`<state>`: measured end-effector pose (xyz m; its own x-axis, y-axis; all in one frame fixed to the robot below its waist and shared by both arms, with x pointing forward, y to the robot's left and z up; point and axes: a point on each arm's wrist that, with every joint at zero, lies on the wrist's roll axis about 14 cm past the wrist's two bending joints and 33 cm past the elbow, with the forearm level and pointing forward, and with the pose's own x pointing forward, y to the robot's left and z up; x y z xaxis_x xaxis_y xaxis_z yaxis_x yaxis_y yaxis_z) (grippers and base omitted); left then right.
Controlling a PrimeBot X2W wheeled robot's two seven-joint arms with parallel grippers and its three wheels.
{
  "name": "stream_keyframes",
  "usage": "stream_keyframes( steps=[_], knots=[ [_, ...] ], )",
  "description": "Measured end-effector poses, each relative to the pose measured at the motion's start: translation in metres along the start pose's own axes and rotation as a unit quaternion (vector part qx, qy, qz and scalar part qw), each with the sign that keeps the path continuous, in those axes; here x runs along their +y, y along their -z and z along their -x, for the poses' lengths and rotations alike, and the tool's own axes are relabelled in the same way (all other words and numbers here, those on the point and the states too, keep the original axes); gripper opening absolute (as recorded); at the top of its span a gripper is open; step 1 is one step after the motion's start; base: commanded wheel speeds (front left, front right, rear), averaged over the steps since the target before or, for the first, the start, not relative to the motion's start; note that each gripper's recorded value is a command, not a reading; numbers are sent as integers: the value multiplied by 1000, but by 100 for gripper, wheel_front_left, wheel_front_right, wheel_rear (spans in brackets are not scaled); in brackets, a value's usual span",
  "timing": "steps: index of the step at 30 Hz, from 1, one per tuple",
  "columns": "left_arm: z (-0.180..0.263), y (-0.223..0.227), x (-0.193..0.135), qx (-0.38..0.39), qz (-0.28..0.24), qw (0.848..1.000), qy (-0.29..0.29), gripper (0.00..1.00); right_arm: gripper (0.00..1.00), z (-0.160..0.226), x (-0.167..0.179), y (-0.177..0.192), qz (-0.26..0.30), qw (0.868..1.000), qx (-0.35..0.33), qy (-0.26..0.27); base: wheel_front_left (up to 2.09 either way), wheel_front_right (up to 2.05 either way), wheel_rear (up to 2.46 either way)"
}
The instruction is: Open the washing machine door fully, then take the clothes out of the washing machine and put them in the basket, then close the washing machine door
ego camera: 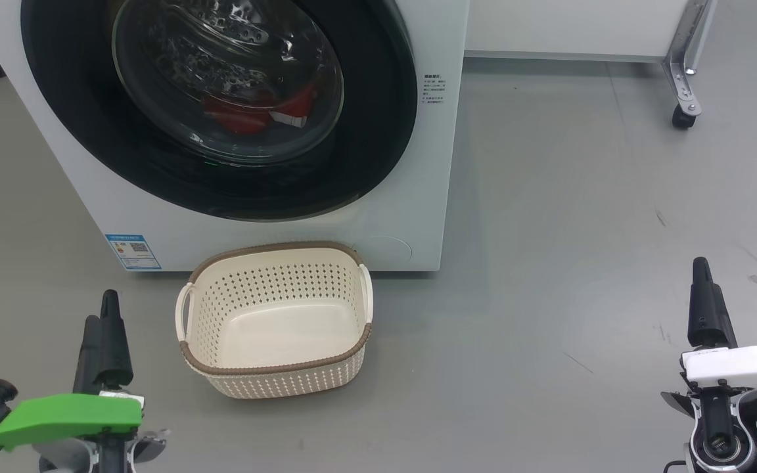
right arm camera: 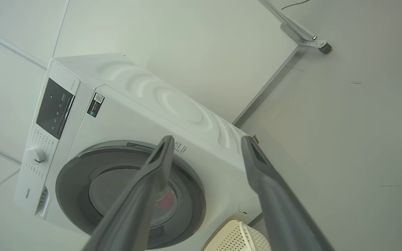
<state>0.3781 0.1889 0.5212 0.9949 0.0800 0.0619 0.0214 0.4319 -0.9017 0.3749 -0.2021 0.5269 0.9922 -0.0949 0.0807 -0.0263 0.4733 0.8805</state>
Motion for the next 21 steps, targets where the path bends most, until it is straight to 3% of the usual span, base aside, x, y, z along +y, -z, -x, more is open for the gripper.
stream_keyframes(
  steps=[8, 14, 21],
  knots=[
    [-2, 7, -12, 7, -111, 993, 25, 100, 100, 0, 3, -1, 72, 997, -3, -4, 0, 0, 0],
    [-1, 19, -20, 21, -188, 981, 42, 100, 100, 0, 5, 1, 153, 988, 6, -16, 0, 0, 0],
    [0, 31, -22, 31, -258, 964, 49, 100, 100, 1, 7, 9, 207, 978, 13, -20, 0, 0, 0]
  ],
)
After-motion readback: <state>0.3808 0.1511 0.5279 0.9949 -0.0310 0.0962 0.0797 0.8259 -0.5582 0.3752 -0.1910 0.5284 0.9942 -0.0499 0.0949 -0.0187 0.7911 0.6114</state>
